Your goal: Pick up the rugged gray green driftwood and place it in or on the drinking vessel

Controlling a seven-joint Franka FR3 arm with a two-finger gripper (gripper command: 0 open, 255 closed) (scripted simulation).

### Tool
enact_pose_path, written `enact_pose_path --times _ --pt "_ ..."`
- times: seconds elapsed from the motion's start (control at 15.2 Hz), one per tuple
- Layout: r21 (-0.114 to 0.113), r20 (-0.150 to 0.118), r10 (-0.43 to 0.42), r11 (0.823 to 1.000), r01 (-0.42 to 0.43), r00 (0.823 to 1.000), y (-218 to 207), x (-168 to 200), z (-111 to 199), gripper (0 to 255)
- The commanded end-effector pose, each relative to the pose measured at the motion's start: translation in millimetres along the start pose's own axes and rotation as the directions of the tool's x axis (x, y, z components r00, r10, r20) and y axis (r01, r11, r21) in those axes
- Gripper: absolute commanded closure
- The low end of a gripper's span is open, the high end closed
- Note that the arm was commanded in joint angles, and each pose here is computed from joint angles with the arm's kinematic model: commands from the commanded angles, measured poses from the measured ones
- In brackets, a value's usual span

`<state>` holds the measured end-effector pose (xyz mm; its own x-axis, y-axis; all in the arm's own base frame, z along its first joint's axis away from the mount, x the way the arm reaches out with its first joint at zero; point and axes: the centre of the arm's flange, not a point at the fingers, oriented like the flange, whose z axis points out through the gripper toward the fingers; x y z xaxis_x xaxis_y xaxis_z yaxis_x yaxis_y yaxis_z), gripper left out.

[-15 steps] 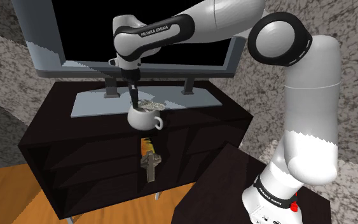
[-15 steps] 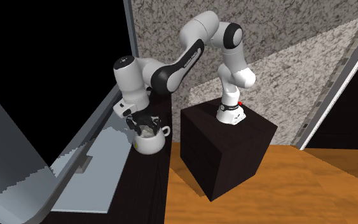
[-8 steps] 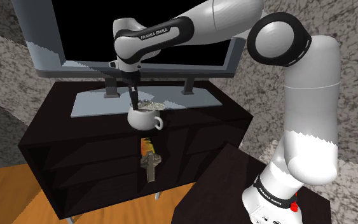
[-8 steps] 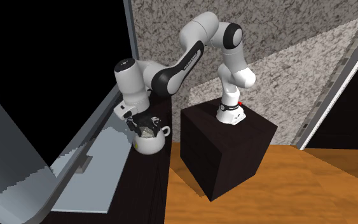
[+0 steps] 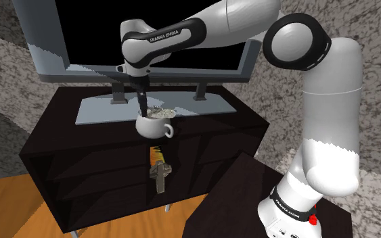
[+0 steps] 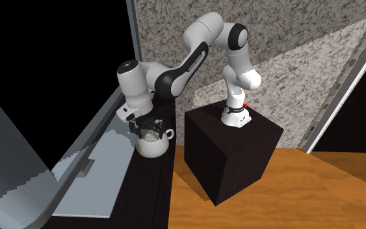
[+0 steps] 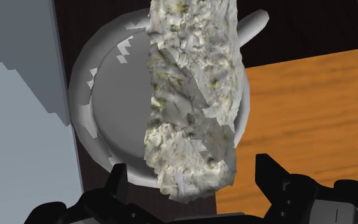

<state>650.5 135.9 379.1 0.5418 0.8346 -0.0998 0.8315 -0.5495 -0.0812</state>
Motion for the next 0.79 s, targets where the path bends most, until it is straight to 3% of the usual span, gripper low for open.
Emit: enact_pose_path --times 0.0,0.2,0.73 --pt "0.000 0.000 0.000 1.000 0.000 1.000 0 0 -13 0" --pt "0.000 0.000 0.000 1.000 0.000 1.000 0 0 -50 0" --pt "0.000 0.000 0.000 1.000 0.000 1.000 0 0 -50 0"
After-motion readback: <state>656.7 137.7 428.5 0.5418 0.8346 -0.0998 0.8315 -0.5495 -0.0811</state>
